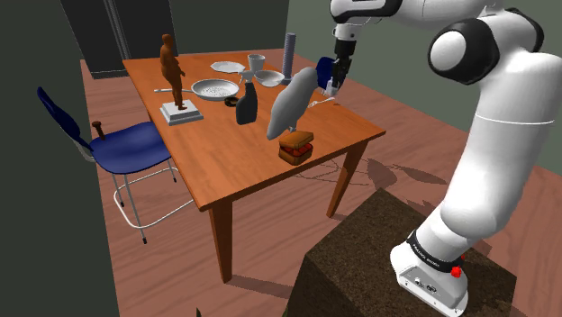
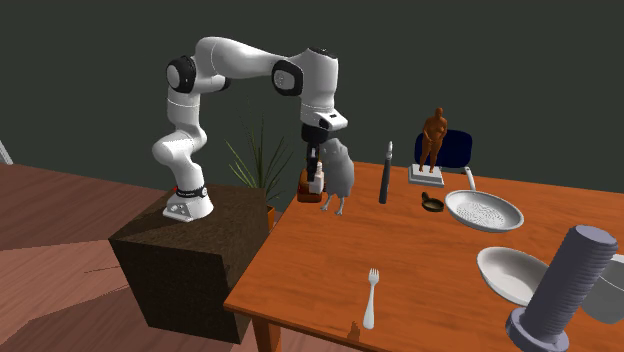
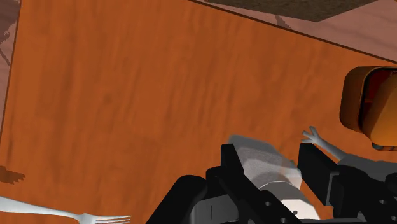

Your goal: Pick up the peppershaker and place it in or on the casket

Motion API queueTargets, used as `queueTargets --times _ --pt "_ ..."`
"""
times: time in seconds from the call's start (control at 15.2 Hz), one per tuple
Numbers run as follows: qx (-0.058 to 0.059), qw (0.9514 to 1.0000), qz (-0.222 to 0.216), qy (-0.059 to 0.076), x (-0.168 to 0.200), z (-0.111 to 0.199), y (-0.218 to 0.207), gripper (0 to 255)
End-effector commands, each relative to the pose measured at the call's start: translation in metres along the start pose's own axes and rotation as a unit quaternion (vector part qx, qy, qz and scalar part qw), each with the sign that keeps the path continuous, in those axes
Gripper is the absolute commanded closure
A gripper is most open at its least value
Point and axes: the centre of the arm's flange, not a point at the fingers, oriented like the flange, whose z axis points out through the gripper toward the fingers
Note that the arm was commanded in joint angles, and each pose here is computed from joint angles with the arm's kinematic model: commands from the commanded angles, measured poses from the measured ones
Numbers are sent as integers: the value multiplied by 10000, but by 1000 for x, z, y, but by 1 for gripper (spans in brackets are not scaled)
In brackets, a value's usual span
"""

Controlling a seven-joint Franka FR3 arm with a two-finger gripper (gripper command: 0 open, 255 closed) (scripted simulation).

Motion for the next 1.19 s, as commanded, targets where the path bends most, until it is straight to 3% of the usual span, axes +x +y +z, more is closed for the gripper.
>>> queueTargets --times 0.0,1.12 --pt "-1 10000 3 -1 -2 3 -25 255" --pt "-1 10000 3 -1 -15 0 -249 255"
